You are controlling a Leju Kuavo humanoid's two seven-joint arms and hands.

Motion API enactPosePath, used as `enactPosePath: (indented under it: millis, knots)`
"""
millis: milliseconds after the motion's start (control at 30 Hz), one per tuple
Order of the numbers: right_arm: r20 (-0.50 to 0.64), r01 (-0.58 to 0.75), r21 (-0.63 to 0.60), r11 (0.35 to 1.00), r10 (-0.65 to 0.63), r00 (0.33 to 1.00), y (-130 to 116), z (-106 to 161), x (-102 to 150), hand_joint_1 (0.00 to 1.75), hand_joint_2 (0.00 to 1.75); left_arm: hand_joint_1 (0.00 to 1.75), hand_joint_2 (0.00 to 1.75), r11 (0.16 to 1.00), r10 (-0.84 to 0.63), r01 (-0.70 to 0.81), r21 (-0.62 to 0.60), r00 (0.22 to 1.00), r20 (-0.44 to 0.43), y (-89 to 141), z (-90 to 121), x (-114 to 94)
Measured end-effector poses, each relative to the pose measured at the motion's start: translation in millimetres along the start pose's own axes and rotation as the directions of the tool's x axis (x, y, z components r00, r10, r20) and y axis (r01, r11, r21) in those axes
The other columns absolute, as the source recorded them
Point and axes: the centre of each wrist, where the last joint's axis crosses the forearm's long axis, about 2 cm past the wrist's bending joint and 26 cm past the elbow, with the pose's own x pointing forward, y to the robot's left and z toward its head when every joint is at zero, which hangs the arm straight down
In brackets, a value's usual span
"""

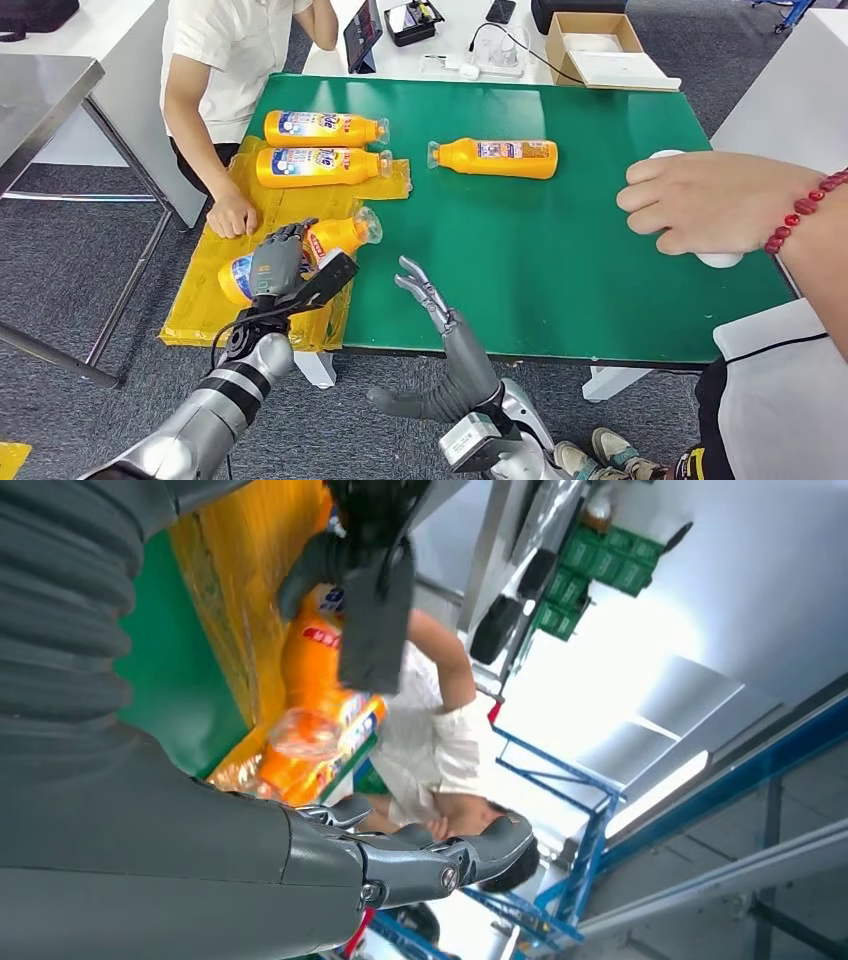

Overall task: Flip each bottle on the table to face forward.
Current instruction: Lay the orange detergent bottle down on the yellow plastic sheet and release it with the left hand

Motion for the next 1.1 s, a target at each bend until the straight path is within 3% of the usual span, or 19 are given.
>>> enactPosePath:
  millis: [167, 400, 1100]
  knots:
    - [0.001, 0.017, 0.020, 1.000, -0.017, 1.000, 4.4, -4.6, -2.4, 0.00, 1.75, 1.75, 1.75, 0.984, -0.142, 0.131, -0.121, 0.986, -0.086, 0.1, -15.5, -8.3]
    - [-0.011, 0.035, 0.027, 0.999, -0.035, 0.999, 7.2, -5.3, -5.7, 0.00, 1.75, 1.75, 1.75, 0.947, -0.243, 0.217, -0.239, 0.966, -0.087, 1.7, -24.8, -12.4]
    - [-0.033, 0.044, 0.035, 0.998, -0.042, 0.999, 9.8, -2.3, -10.0, 0.00, 1.75, 1.75, 1.75, 0.932, -0.271, 0.242, -0.268, 0.959, -0.077, 0.4, -25.9, -13.7]
